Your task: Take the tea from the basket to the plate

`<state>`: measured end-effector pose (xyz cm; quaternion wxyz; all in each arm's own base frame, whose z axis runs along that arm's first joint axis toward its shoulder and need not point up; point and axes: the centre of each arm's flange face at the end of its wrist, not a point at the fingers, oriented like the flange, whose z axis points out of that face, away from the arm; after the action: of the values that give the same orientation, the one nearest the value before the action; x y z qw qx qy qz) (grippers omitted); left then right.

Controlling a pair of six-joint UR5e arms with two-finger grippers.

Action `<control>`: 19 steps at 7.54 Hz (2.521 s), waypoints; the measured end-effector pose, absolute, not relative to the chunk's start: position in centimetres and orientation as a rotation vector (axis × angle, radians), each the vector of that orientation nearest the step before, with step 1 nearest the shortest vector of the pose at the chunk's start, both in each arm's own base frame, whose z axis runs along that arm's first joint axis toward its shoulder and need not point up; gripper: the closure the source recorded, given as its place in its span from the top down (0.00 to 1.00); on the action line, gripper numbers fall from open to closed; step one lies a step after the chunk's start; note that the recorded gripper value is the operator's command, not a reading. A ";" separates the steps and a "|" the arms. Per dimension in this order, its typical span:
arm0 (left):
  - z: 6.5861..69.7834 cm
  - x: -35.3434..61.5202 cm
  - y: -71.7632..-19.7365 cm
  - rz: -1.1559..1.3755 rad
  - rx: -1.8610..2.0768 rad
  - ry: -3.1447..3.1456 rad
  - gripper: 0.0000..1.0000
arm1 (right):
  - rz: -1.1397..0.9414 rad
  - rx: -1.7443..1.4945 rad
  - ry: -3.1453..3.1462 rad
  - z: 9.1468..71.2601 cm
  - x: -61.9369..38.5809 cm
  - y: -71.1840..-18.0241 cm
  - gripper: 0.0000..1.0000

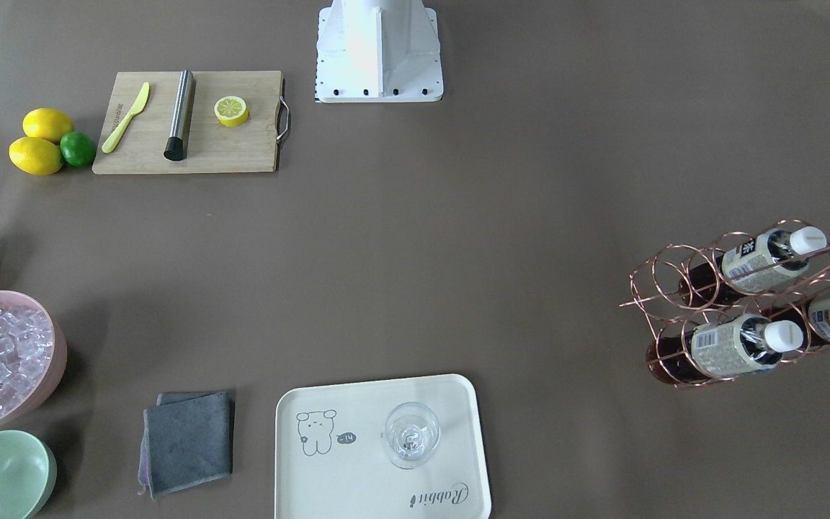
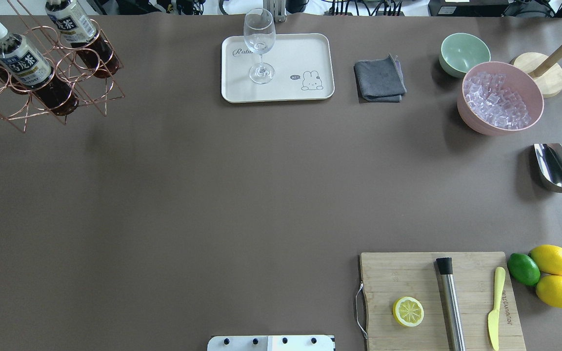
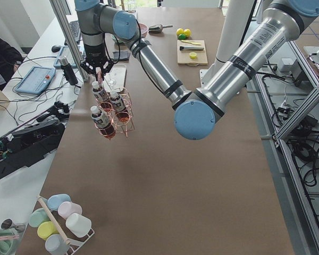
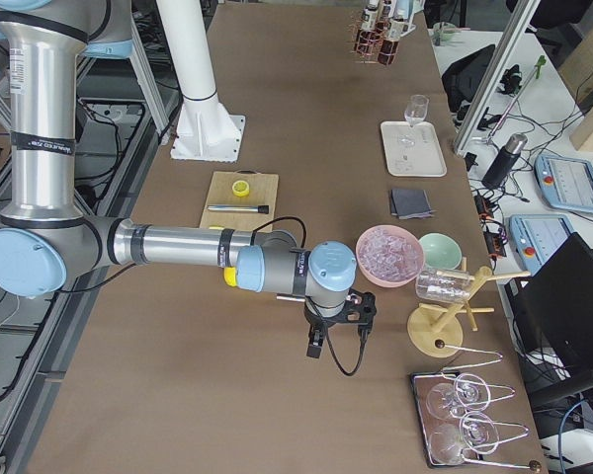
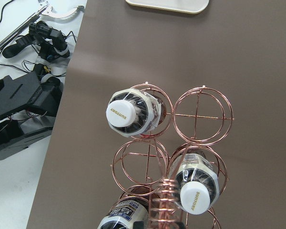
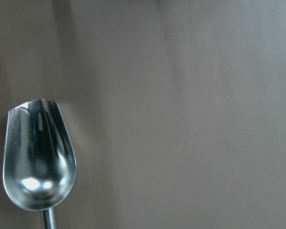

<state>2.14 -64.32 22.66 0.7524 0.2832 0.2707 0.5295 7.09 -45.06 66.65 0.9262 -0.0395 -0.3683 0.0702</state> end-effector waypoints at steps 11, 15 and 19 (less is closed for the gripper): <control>6.1 30.6 -52.1 1.356 0.772 0.831 0.00 | 0.076 -0.024 -0.745 57.6 -0.9 -51.4 1.00; 2.8 34.4 -47.9 1.339 0.770 0.868 0.00 | 0.050 -0.003 -0.804 48.1 -10.2 -52.9 1.00; 1.9 38.3 -44.7 1.294 0.766 0.909 0.00 | 0.216 -0.117 -0.846 41.2 -19.8 -56.0 1.00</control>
<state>38.35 -44.67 1.86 0.6383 0.3355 0.3981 0.5670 -19.80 -56.02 41.19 0.9046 -0.0569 -0.4093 0.1048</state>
